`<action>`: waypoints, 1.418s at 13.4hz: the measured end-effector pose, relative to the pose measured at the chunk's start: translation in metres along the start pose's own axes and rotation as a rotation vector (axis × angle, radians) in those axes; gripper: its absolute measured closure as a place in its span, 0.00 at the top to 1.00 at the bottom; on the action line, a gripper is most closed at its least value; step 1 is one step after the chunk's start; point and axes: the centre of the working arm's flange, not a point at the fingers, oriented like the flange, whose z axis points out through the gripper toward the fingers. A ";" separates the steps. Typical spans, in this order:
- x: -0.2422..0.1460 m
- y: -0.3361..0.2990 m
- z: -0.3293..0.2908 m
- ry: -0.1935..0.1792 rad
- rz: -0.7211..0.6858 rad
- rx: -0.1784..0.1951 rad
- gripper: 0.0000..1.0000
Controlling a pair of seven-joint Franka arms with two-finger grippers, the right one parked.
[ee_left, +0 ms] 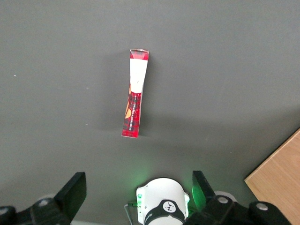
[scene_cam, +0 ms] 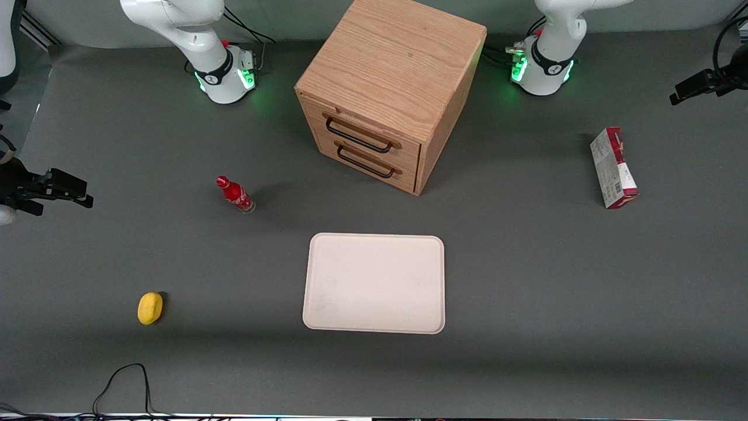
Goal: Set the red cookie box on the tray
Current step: 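Lower the open left gripper around the cookie box's top end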
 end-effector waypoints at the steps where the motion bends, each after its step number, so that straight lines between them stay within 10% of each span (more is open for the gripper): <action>1: -0.005 0.001 0.008 0.003 0.003 -0.001 1.00; 11: 0.011 -0.019 0.170 0.105 0.045 0.021 1.00; 19: 0.053 -0.026 0.289 0.098 0.067 0.041 1.00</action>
